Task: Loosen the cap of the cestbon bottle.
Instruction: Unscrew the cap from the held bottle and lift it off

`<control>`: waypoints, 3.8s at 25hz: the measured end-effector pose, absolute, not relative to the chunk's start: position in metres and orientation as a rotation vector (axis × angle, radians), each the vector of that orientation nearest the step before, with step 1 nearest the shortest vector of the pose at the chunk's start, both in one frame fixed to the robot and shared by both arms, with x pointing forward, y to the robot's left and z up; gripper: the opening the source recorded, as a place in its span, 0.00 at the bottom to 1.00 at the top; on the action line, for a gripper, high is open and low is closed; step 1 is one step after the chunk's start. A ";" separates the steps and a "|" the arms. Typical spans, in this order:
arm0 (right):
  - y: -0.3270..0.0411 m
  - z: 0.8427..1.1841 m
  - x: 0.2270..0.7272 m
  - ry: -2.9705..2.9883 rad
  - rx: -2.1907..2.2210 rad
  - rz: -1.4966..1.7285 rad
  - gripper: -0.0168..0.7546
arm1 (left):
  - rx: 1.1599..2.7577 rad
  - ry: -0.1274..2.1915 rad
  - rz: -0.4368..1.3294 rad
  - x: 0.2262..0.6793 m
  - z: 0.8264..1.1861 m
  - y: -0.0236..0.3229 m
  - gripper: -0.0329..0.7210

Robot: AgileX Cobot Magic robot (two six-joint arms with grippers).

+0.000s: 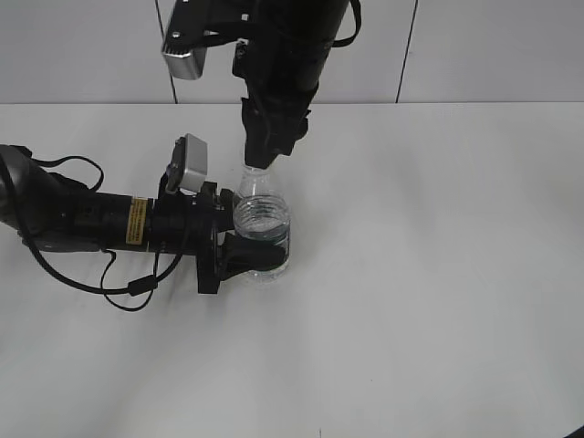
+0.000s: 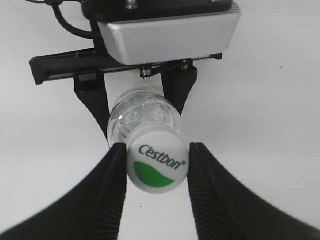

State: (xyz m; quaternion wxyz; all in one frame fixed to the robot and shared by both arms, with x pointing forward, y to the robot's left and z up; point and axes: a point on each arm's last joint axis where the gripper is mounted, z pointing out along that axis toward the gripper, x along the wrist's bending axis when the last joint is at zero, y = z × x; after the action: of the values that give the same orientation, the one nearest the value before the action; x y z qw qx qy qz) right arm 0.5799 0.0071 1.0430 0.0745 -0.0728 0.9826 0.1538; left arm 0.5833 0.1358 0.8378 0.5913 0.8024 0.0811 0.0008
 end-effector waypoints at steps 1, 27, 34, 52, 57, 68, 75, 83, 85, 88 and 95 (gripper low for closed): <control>0.007 1.043 0.580 2.948 -0.218 0.461 0.40 | 1.867 0.189 0.002 0.583 0.838 0.136 0.59; 0.002 1.060 0.577 2.706 1.511 0.576 0.77 | 1.867 0.189 0.002 0.583 0.838 0.136 0.59; 0.004 1.060 0.576 2.687 1.607 0.596 0.74 | 1.867 0.189 0.002 0.583 0.838 0.136 0.59; 0.008 1.043 0.579 2.707 1.638 0.551 0.66 | 1.867 0.189 0.002 0.583 0.838 0.136 0.59; 0.008 1.043 0.579 2.708 1.638 0.552 0.61 | 1.867 0.189 0.002 0.583 0.838 0.136 0.59; 0.008 1.043 0.579 2.752 1.539 0.553 0.40 | 1.867 0.189 0.002 0.583 0.838 0.136 0.59; 0.008 1.044 0.579 2.909 1.058 0.554 0.40 | 1.867 0.189 0.002 0.583 0.838 0.136 0.59; 0.009 1.045 0.579 2.991 0.129 0.524 0.40 | 1.867 0.189 0.002 0.583 0.838 0.136 0.59; 0.009 1.045 0.579 2.975 -0.049 0.513 0.40 | 1.867 0.189 0.002 0.583 0.838 0.136 0.59; 0.009 1.045 0.579 2.949 -0.229 0.498 0.40 | 1.866 0.191 0.002 0.583 0.838 0.136 0.59; 0.009 1.045 0.579 2.933 -0.309 0.490 0.40 | 1.866 0.192 0.003 0.584 0.838 0.136 0.59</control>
State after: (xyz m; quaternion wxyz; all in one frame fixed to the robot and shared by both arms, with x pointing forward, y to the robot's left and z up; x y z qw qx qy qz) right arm 0.5791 0.0092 1.0453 0.0759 -0.1030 0.9782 0.1633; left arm 0.5835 0.1358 0.8378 0.5914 0.8021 0.0827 0.0013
